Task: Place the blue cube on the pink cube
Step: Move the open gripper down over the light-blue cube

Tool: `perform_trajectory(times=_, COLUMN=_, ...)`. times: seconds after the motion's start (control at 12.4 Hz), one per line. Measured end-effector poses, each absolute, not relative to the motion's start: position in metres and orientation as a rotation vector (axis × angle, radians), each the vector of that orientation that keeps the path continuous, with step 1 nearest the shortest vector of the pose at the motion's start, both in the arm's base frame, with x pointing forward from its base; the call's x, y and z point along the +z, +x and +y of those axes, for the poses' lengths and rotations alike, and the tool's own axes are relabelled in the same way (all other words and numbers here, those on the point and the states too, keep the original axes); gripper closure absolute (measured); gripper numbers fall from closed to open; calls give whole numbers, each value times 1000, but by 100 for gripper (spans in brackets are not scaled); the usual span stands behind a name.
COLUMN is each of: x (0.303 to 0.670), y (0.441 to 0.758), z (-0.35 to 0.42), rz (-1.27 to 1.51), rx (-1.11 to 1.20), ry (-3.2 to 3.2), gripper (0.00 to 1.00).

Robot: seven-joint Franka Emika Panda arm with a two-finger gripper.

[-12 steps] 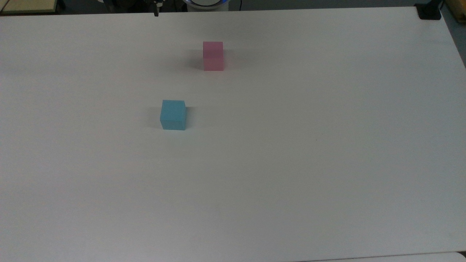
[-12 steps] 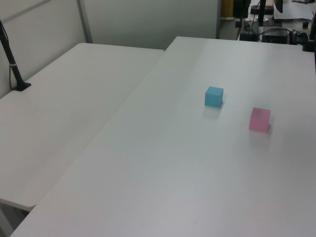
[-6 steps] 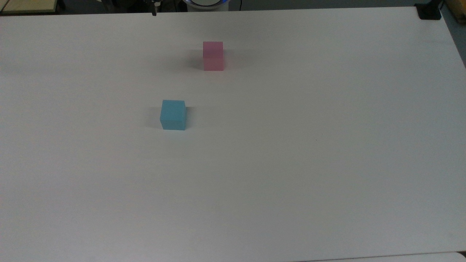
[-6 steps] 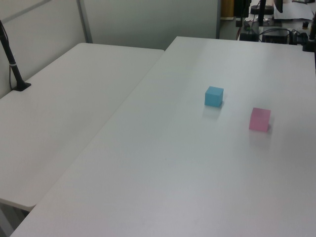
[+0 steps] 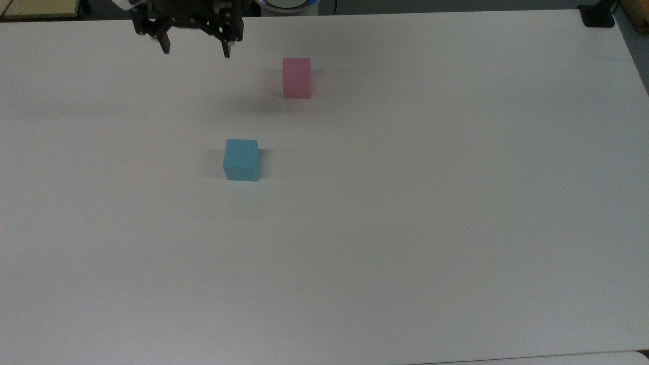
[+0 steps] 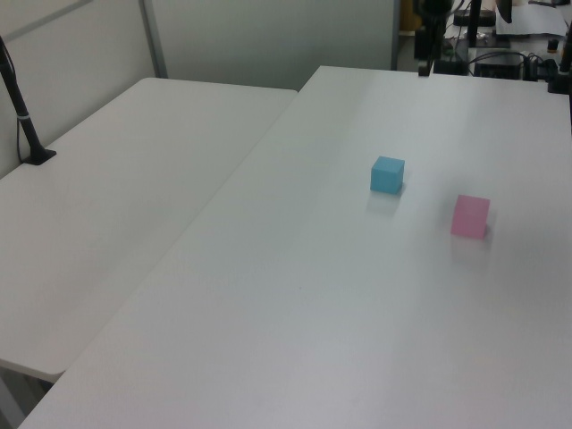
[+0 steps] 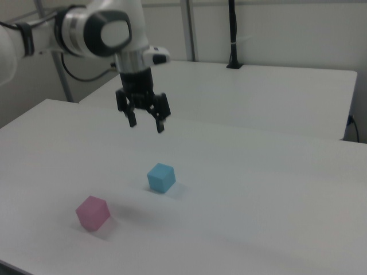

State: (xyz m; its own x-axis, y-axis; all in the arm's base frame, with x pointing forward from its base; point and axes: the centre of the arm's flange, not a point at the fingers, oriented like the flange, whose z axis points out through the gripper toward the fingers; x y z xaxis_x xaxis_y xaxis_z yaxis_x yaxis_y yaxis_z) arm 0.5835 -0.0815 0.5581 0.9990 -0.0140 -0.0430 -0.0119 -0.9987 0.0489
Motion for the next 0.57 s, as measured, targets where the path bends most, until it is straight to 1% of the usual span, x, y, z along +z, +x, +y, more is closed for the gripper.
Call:
perform_trajectory(times=0.4, x=438, y=601, z=-72, rz=-3, rx=19, ry=3092, gripper=0)
perform_trajectory(times=0.57, x=406, y=606, z=-57, rz=9, rx=26, ry=3094, gripper=0)
